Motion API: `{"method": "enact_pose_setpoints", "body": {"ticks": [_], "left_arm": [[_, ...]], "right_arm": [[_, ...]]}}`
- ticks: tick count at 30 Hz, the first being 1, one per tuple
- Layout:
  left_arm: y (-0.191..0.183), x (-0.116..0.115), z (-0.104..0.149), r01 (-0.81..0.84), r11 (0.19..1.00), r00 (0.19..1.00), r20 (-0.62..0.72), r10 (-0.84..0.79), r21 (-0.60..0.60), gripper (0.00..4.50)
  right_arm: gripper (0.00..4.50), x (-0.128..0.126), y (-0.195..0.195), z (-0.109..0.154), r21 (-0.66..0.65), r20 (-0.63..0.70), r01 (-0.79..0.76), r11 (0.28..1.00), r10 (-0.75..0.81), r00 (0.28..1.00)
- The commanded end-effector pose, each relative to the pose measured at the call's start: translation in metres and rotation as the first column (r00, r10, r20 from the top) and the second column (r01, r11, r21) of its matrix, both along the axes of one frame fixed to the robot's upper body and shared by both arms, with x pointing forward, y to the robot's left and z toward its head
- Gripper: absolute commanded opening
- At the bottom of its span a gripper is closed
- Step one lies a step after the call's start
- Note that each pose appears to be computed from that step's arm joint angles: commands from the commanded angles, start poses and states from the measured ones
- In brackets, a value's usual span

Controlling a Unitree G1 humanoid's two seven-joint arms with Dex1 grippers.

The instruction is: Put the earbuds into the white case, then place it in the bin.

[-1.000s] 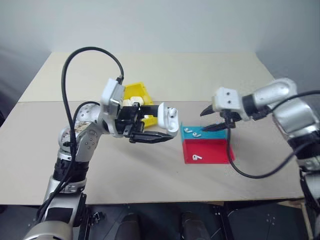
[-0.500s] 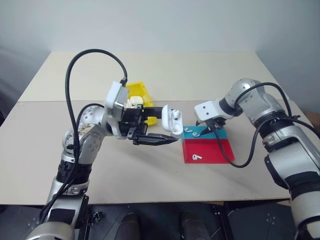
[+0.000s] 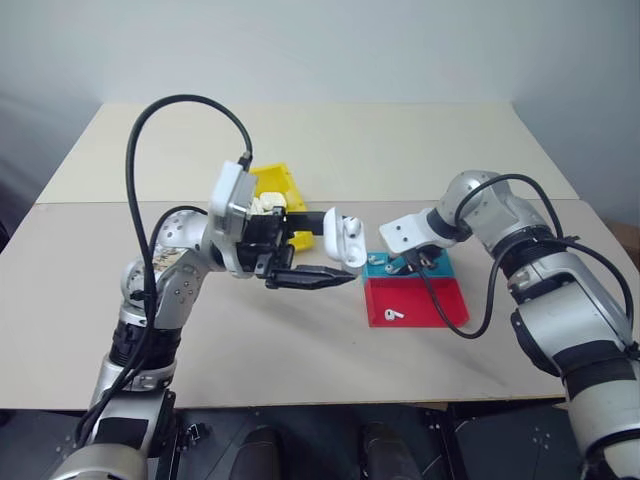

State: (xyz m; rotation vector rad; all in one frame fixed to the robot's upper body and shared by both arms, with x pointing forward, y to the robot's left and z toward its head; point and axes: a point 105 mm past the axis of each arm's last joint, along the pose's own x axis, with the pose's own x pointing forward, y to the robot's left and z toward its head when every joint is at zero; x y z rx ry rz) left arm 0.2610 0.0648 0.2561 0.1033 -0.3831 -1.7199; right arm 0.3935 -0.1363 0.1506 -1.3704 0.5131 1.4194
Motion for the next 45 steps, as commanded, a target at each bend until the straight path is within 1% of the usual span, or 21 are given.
{"method": "enact_pose_setpoints", "body": {"ticks": [1,8,15,18,20,21,27,31,33,35,38,39,41,43,45], "left_arm": [[0.001,-0.006,0.008,0.005,1.0,0.999,0.046,-0.005,-0.01,2.73],[0.002,-0.005,0.007,-0.008,1.0,0.999,0.048,0.009,-0.008,2.73],[0.003,-0.005,0.006,-0.024,1.0,0.999,0.046,0.024,-0.006,2.73],[0.003,-0.005,0.005,-0.03,1.0,0.999,0.045,0.03,-0.004,2.73],[0.003,-0.005,0.005,-0.032,0.999,0.998,0.045,0.032,-0.003,2.73],[0.003,-0.005,0.005,-0.033,0.999,0.998,0.045,0.033,-0.003,2.73],[0.004,-0.003,0.006,-0.035,0.999,0.999,0.042,0.035,0.0,2.73],[0.004,0.0,0.007,-0.029,1.0,0.999,0.037,0.029,-0.002,2.73],[0.004,0.002,0.008,-0.027,1.0,0.999,0.037,0.027,-0.005,2.73],[0.004,0.003,0.01,-0.021,1.0,0.999,0.038,0.021,-0.011,2.73],[0.004,0.004,0.014,-0.012,1.0,0.999,0.034,0.013,-0.025,2.73],[0.003,0.004,0.015,-0.004,1.0,0.999,0.036,0.005,-0.028,2.73],[0.001,0.002,0.014,0.009,1.0,0.999,0.051,-0.008,-0.021,2.73],[-0.002,0.0,0.016,0.024,0.999,0.999,0.049,-0.022,-0.03,2.73],[-0.005,-0.003,0.019,0.037,0.998,0.998,0.042,-0.035,-0.043,2.73]], "right_arm": [[1.93,0.003,0.003,0.008,0.028,0.035,-0.01,1.0,0.01,0.999],[1.93,0.003,0.01,0.001,0.051,0.024,-0.005,0.999,0.003,1.0],[1.93,-0.001,0.007,-0.009,0.024,0.002,-0.016,1.0,0.016,1.0],[1.33,-0.001,0.008,-0.012,0.027,-0.006,-0.017,0.999,0.017,1.0],[0.71,-0.002,0.011,-0.013,0.039,-0.014,-0.011,0.999,0.012,1.0],[0.63,-0.002,0.012,-0.013,0.043,-0.017,-0.009,0.999,0.01,1.0],[0.63,-0.003,0.004,-0.012,0.091,-0.029,0.042,0.995,-0.04,0.999],[0.63,0.001,-0.009,0.01,0.212,-0.009,0.133,0.968,-0.134,0.991],[0.63,0.001,-0.015,0.029,0.325,-0.012,0.192,0.926,-0.199,0.98],[0.63,-0.004,-0.018,0.049,0.453,-0.033,0.234,0.86,-0.246,0.969],[0.63,-0.024,-0.022,0.073,0.634,-0.09,0.271,0.724,-0.279,0.956],[0.63,-0.033,-0.023,0.08,0.686,-0.111,0.28,0.672,-0.283,0.953],[0.63,-0.052,-0.025,0.093,0.781,-0.171,0.305,0.545,-0.283,0.944],[0.63,-0.074,-0.025,0.107,0.858,-0.235,0.317,0.404,-0.24,0.942],[0.63,-0.095,-0.025,0.118,0.906,-0.273,0.318,0.278,-0.188,0.943]]}}
